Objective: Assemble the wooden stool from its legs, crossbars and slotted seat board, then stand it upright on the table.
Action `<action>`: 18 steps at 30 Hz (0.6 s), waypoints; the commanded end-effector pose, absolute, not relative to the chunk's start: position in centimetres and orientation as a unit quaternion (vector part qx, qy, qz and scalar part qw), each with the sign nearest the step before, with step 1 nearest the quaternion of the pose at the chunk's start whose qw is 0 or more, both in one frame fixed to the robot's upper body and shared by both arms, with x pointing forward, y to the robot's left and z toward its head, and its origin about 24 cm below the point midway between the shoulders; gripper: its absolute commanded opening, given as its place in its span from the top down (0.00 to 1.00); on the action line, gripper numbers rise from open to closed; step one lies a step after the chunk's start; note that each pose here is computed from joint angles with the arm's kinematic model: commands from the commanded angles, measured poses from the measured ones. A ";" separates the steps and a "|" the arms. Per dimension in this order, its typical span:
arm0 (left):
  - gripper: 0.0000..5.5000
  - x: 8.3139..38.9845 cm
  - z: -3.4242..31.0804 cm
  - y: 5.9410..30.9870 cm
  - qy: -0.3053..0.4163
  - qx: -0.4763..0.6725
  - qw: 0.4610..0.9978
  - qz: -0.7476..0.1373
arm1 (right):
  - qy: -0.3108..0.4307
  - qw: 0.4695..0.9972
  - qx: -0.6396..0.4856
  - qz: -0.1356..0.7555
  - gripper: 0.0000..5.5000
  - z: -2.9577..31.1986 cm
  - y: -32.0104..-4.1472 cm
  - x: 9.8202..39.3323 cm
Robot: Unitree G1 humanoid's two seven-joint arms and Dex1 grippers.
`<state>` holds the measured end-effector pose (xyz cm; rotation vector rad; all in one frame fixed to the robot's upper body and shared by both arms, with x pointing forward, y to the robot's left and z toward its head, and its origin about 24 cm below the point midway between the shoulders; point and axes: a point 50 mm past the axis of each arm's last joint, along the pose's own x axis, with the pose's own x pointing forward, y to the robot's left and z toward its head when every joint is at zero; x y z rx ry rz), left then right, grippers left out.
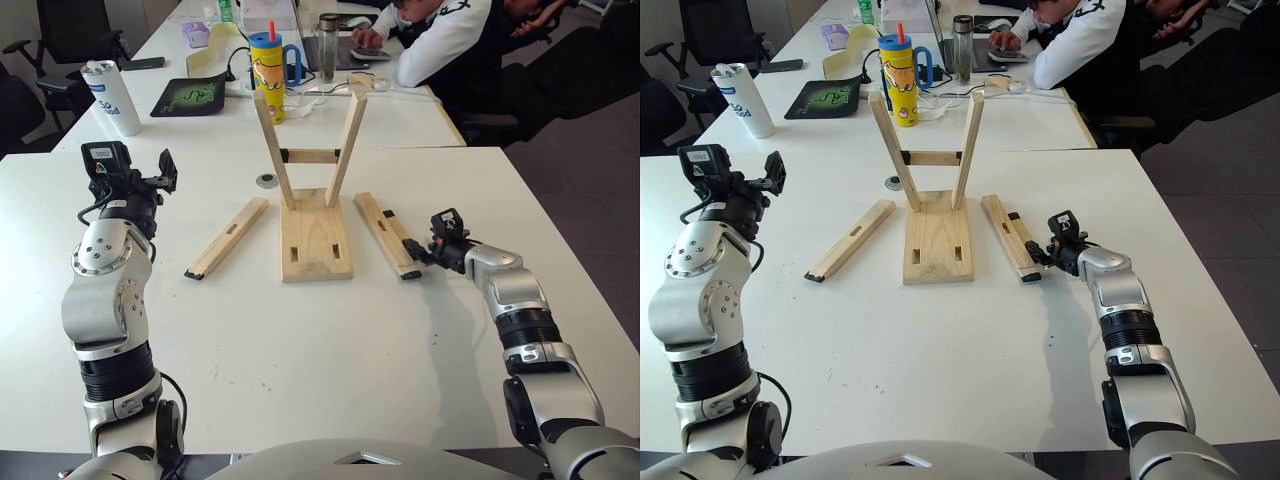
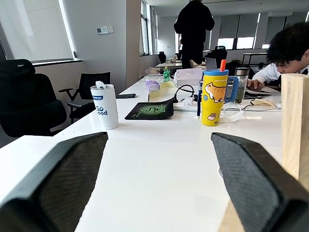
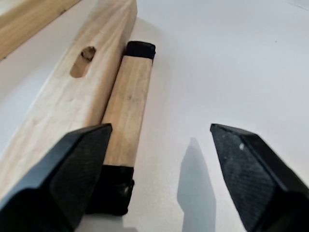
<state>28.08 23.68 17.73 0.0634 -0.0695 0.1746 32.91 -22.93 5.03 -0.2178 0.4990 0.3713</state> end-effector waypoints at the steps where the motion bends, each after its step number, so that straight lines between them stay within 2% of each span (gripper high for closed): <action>1: 0.27 28.1 17.8 23.7 -0.033 0.035 0.995 0.082 | 0.281 0.929 -0.115 0.211 0.31 3.4 -23.1 31.9; 10: 0.27 28.1 17.9 23.5 -0.036 0.034 0.996 0.077 | 0.293 0.927 -0.105 0.209 0.31 2.9 -22.9 31.7; 18: 0.27 28.1 17.6 23.3 -0.031 0.031 0.996 0.077 | 0.313 0.933 -0.073 0.162 0.53 2.6 -22.7 32.3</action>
